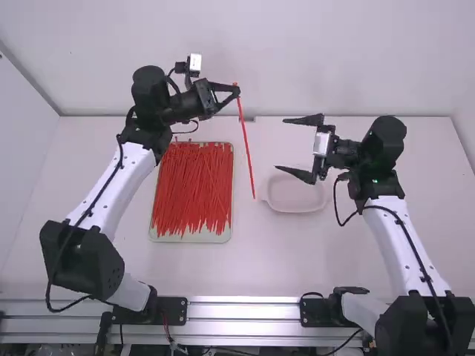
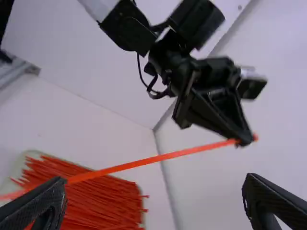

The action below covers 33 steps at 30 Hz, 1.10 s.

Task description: Fasten the cable tie

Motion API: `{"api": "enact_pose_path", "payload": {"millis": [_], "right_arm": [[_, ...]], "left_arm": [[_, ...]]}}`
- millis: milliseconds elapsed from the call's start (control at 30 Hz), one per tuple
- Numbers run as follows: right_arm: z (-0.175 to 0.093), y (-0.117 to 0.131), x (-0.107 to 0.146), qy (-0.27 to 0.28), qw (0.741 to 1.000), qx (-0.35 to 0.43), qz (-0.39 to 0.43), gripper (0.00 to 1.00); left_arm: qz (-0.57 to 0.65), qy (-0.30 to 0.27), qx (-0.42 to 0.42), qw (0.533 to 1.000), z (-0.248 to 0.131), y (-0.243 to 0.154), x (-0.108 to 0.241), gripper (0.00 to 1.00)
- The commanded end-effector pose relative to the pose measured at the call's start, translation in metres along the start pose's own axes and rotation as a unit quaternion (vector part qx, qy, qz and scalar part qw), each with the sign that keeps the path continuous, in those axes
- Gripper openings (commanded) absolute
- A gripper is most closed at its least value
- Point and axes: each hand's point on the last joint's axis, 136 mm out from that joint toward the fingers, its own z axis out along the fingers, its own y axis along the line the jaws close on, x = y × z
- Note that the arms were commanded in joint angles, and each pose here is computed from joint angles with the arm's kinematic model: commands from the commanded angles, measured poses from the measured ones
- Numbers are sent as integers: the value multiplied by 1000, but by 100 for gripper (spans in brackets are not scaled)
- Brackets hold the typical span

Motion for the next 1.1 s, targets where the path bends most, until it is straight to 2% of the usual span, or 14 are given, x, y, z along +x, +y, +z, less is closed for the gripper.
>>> {"api": "enact_pose_path", "payload": {"millis": [0, 333, 533, 867, 900, 1000, 1067], "right_arm": [[-1, 3, -4, -4, 993, -3, -119, 98], [15, 13, -12, -29, 965, -20, -262, 98], [29, 25, -21, -56, 946, -35, -317, 98], [40, 60, -58, -169, 901, -92, -390, 99], [42, 63, -61, -173, 903, -95, -381, 90], [45, 66, -65, -179, 907, -102, -366, 73], [46, 67, -66, -182, 903, -102, -376, 75]], "left_arm": [[-97, 29, 15, 995, 2, -4, 4, 2], [-218, 93, 35, 971, 0, -16, 22, 2], [-260, 100, 31, 960, -1, -16, 25, 2], [-289, 113, 31, 950, -2, -19, 28, 2], [-289, 116, 32, 950, -2, -19, 29, 2], [-295, 123, 33, 947, -2, -20, 31, 2], [-295, 123, 32, 947, -2, -20, 31, 2]]}}
